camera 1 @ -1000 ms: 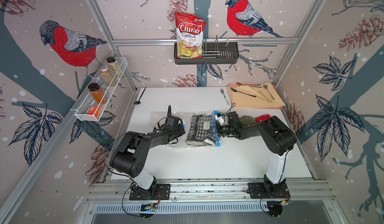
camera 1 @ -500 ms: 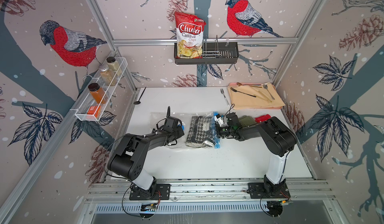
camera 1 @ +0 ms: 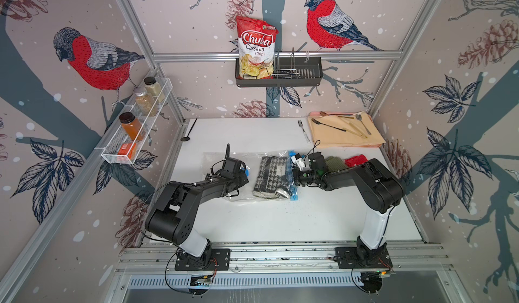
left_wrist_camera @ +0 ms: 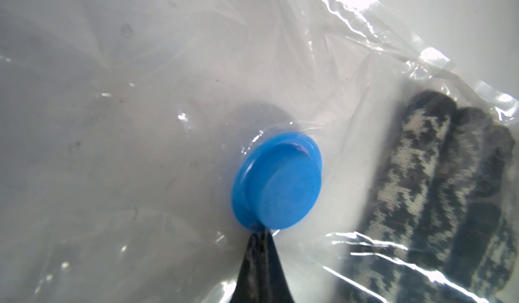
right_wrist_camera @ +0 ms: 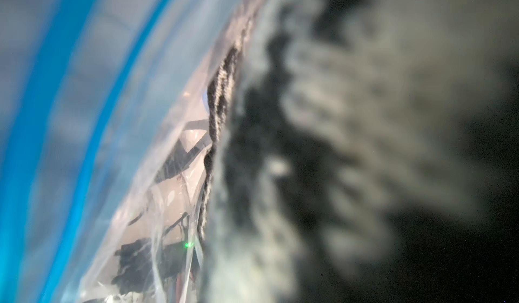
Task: Take the scarf out of the vacuum bag
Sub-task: Take out the scarf from the vacuum bag.
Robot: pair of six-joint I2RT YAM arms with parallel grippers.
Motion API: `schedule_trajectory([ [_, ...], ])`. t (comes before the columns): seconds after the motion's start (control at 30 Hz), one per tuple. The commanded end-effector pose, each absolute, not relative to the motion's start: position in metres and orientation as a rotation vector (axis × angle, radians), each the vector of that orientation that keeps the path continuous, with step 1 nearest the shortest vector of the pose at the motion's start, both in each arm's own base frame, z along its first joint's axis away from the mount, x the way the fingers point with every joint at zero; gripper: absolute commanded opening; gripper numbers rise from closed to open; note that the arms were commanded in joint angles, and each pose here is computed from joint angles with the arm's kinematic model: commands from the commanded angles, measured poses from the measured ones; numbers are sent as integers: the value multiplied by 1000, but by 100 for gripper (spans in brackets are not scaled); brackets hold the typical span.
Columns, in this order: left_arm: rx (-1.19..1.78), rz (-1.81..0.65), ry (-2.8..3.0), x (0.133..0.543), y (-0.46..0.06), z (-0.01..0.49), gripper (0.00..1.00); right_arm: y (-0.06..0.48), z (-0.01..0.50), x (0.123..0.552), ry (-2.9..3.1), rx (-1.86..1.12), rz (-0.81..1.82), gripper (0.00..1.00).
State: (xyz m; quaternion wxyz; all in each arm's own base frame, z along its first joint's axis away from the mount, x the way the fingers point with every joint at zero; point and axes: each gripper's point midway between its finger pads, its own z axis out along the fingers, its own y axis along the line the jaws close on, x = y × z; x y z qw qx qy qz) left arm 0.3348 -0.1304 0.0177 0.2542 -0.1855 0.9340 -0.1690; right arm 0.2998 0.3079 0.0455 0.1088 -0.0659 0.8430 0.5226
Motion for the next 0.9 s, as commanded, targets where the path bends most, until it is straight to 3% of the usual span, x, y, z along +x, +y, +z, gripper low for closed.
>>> schedule_trajectory([
  [0.0, -551, -307, 2629, 314, -111, -1, 0, 304, 50, 303, 2453, -213, 1519, 0],
  [0.2, -535, -364, 2608, 317, -118, 8, 0, 302, 49, 304, 2456, -208, 1510, 0],
  [0.23, -526, -380, 2594, 319, -121, 15, 6, 303, 47, 304, 2462, -207, 1509, 0],
  [0.33, -486, -381, 2568, 325, -127, 34, 38, 305, 41, 303, 2487, -217, 1485, 0],
  [0.53, -445, -247, 2566, 331, -125, 57, 60, 306, 35, 300, 2507, -223, 1466, 0],
  [0.87, -451, -80, 2678, 338, -119, 25, 60, 305, 34, 298, 2509, -240, 1450, 0],
])
